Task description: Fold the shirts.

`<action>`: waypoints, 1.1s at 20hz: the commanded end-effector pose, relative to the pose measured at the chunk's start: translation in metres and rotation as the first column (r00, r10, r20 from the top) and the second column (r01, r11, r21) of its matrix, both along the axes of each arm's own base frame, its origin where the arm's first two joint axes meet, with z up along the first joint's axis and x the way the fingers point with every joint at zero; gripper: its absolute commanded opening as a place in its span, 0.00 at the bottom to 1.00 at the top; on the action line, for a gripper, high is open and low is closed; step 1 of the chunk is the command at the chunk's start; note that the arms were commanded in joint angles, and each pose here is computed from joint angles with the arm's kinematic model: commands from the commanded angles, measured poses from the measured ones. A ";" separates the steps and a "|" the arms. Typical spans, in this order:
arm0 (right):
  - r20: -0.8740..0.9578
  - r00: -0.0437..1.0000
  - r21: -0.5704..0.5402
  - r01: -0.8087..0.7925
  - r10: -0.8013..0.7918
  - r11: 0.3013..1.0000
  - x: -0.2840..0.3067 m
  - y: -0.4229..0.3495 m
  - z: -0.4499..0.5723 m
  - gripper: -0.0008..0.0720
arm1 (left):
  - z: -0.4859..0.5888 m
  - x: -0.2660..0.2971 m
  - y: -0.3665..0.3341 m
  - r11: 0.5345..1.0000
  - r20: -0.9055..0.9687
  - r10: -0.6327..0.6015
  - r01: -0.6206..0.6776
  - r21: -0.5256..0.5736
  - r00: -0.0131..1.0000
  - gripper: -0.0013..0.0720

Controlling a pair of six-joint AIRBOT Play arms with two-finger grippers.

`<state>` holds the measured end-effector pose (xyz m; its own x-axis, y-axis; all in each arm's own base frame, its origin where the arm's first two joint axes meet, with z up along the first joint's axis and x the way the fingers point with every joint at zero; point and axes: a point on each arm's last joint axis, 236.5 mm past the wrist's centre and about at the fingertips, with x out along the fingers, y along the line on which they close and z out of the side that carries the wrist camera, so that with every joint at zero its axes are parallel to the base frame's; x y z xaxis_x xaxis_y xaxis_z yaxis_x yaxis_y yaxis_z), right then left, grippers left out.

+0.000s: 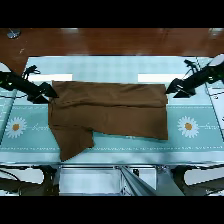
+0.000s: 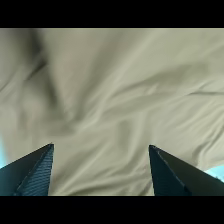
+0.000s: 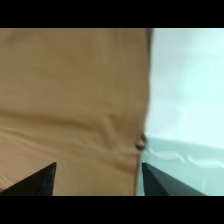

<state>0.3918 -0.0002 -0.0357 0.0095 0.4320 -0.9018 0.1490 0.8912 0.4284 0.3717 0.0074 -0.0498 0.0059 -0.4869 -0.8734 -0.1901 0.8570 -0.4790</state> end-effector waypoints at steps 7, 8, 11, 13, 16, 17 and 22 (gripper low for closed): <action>0.080 0.972 0.038 0.219 -0.222 0.975 -0.111 -0.012 -0.008 0.86 | -0.025 -0.137 0.031 0.914 -0.124 0.362 -0.378 -0.145 0.924 0.98; 0.088 0.967 0.067 0.232 -0.238 0.970 -0.117 -0.002 -0.012 0.86 | -0.030 -0.143 0.030 0.903 -0.122 0.391 -0.405 -0.139 0.912 0.98; 0.082 0.960 0.151 0.253 -0.267 0.956 -0.128 0.022 -0.021 0.86 | -0.038 -0.159 0.004 0.925 -0.144 0.322 -0.344 -0.162 0.936 0.98; 0.070 0.962 0.165 0.249 -0.263 0.954 -0.133 0.027 -0.026 0.86 | -0.039 -0.162 -0.019 0.934 -0.159 0.274 -0.302 -0.193 0.949 0.98; 0.058 0.963 0.192 0.249 -0.265 0.949 -0.134 0.032 -0.022 0.86 | -0.051 -0.169 -0.045 0.959 -0.158 0.184 -0.212 -0.188 0.970 0.98; 0.058 0.963 0.211 0.246 -0.264 0.946 -0.133 0.036 -0.019 0.86 | -0.055 -0.171 -0.051 0.965 -0.157 0.166 -0.193 -0.178 0.974 0.98; -0.003 0.970 0.045 0.241 -0.242 0.969 -0.150 -0.004 -0.022 0.86 | -0.058 -0.177 -0.068 0.978 -0.157 0.091 -0.118 -0.173 0.983 0.07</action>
